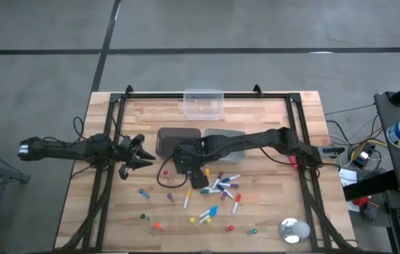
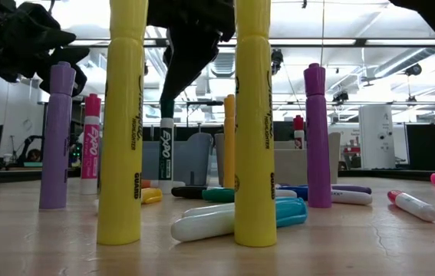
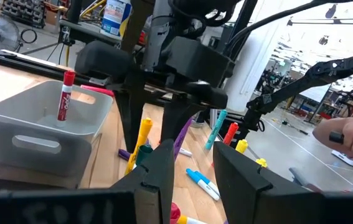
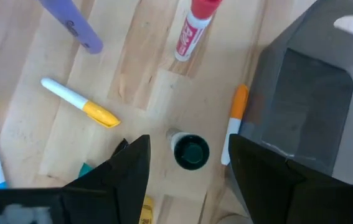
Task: Pick & Place Markers
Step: Put the large dark green marker pen into the white bin
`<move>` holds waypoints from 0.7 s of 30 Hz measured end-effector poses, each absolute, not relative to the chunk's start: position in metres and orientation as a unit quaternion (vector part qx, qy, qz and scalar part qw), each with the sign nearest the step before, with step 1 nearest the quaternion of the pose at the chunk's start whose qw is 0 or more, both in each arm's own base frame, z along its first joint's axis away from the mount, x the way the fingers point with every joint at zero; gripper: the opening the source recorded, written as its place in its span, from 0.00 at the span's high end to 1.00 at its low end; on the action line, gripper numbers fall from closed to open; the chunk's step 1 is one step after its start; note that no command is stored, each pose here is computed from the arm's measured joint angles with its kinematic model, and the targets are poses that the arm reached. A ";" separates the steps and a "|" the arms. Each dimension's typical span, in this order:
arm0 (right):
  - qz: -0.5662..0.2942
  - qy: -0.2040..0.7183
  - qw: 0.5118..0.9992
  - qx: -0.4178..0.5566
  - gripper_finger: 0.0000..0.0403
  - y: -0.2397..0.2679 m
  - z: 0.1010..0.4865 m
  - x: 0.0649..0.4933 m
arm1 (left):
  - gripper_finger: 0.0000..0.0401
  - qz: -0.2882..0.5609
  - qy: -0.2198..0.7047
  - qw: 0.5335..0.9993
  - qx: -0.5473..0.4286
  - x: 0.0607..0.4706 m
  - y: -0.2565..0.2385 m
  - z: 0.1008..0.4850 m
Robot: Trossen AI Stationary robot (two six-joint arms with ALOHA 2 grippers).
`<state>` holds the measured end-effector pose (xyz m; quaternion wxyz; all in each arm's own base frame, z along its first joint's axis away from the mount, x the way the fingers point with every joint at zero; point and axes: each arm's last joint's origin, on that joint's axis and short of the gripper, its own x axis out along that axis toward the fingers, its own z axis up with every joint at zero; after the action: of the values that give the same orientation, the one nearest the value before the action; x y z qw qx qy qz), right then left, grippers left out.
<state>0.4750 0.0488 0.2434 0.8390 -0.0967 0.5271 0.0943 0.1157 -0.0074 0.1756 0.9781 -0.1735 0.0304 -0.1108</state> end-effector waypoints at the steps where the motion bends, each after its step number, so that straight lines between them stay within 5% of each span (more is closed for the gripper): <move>1: 0.094 0.529 0.838 -0.096 0.47 0.049 0.242 0.475 | 0.74 -0.111 0.030 0.978 -0.174 0.116 -0.007 0.176; 21: 0.099 0.525 0.841 -0.086 0.52 0.047 0.237 0.476 | 0.74 -0.111 0.030 0.978 -0.173 0.116 -0.007 0.176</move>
<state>0.4764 0.0474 0.2367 0.8411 -0.0858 0.5248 0.0992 0.1157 -0.0075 0.1756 0.9781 -0.1733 0.0304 -0.1110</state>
